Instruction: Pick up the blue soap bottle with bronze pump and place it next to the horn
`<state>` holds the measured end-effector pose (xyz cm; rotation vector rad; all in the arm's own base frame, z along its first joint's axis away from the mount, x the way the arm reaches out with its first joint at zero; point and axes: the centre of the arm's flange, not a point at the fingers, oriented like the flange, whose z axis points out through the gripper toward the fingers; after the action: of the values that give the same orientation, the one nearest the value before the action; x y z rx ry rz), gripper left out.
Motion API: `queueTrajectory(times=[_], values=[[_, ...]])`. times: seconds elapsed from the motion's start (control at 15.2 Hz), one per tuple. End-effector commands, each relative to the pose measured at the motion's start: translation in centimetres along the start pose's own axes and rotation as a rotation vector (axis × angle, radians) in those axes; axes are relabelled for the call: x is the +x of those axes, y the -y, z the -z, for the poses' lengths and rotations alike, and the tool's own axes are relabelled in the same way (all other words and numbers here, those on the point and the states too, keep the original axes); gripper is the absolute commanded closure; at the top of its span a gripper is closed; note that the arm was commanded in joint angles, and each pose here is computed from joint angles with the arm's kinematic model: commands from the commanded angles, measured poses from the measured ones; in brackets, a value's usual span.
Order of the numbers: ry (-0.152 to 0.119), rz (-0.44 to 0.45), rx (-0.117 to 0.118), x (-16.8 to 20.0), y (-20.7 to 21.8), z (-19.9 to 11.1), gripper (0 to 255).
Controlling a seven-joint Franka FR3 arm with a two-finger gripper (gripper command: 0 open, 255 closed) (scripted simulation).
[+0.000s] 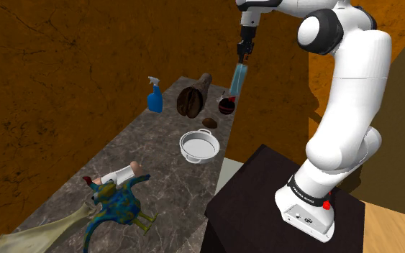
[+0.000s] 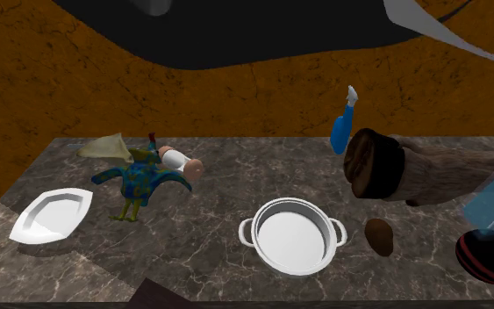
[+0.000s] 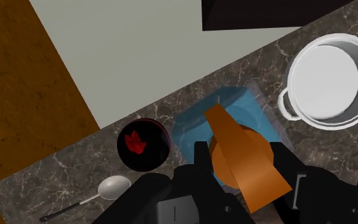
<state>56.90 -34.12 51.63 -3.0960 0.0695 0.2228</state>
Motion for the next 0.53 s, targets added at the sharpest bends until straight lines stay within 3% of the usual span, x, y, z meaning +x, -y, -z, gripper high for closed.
queueTrajectory(times=[0.0, 0.46], values=[[-0.001, 0.000, 0.000, 0.1, 0.0, -1.0, 255], [-0.001, 0.000, 0.000, 0.6, -0.2, -4.7, 255]])
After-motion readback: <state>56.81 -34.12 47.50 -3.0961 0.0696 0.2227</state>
